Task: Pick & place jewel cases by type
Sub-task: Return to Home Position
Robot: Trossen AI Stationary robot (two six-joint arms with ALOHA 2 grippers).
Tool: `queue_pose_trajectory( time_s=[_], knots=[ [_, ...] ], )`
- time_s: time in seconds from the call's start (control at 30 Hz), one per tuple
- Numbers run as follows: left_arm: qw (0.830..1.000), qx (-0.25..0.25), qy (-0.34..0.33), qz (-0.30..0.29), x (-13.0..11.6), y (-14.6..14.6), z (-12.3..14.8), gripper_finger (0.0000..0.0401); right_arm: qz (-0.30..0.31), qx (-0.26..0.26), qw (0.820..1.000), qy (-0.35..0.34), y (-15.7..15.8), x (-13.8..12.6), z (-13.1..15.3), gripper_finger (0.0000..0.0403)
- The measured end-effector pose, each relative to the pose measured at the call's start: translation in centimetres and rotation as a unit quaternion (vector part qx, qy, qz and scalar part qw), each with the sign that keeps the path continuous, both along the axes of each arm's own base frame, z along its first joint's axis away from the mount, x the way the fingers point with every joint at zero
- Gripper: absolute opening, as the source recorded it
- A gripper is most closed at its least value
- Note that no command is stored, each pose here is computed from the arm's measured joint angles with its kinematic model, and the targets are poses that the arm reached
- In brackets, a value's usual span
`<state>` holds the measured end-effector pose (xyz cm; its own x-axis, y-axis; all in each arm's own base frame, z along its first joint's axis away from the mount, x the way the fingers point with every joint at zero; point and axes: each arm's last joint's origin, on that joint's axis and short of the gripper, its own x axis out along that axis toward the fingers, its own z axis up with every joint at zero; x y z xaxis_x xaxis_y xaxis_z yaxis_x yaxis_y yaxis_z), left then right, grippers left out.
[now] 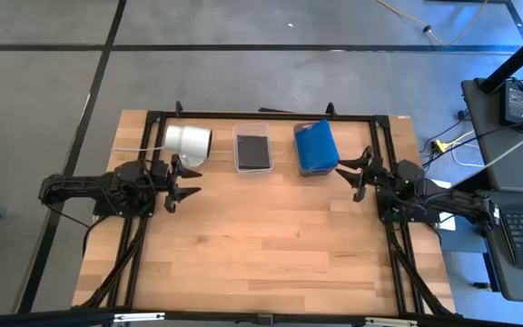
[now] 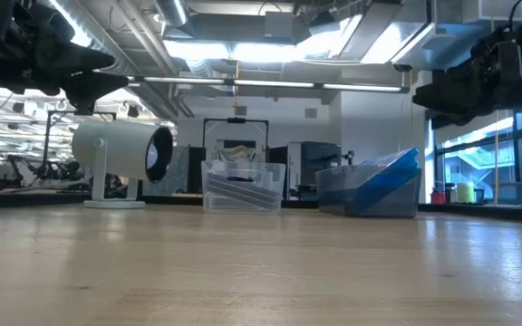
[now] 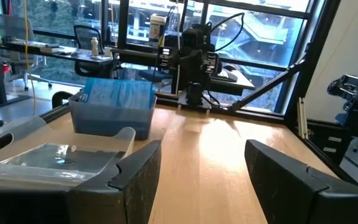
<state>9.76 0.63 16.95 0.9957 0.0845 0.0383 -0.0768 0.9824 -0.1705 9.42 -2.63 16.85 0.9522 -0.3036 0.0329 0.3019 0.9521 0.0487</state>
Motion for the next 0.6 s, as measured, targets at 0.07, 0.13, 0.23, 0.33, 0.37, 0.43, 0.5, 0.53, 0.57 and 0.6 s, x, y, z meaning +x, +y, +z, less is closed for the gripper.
queue_pose_trajectory(
  time_s=[0.07,0.13,0.23,0.33,0.37,0.43,0.5,0.53,0.57,0.6],
  knots=[
    [1.0,0.0,0.0,0.0,0.0,0.0,0.0,0.0227,0.001,0.016,1.0,-0.005,0.0,0.0,0.0,0.014],
    [1.0,0.0,0.0,0.0,0.0,0.0,0.0,0.0227,0.003,0.054,0.998,-0.017,0.01,0.0,0.0,0.014],
    [1.0,0.0,0.0,0.0,0.0,0.0,0.0,0.0229,0.006,0.155,0.987,-0.049,0.01,0.0,0.0,0.014],
    [1.0,0.0,0.0,0.0,0.0,0.0,0.0,0.023,0.01,0.253,0.964,-0.08,0.01,0.0,0.0,0.014],
    [1.0,0.0,0.0,0.0,0.0,0.0,0.0,0.023,0.01,0.274,0.958,-0.087,0.01,0.0,0.0,0.014],
    [1.0,0.0,0.0,0.0,0.0,0.0,0.0,0.0228,0.011,0.302,0.948,-0.096,0.01,0.01,0.0,0.014],
    [1.0,0.0,0.0,0.0,0.0,0.0,0.0,0.0226,0.012,0.311,0.945,-0.099,0.01,0.01,0.0,0.014],
    [1.0,0.0,0.0,0.0,0.0,0.0,0.0,0.0226,0.012,0.311,0.945,-0.099,0.01,0.01,0.0,0.014],
    [1.0,0.0,0.0,0.0,0.0,0.0,0.0,0.0226,0.012,0.308,0.946,-0.097,0.01,0.01,0.0,0.014],
    [1.0,0.0,0.0,0.0,0.0,0.0,0.0,0.0226,0.012,0.303,0.948,-0.096,0.01,0.01,0.0,0.014]
  ],
)
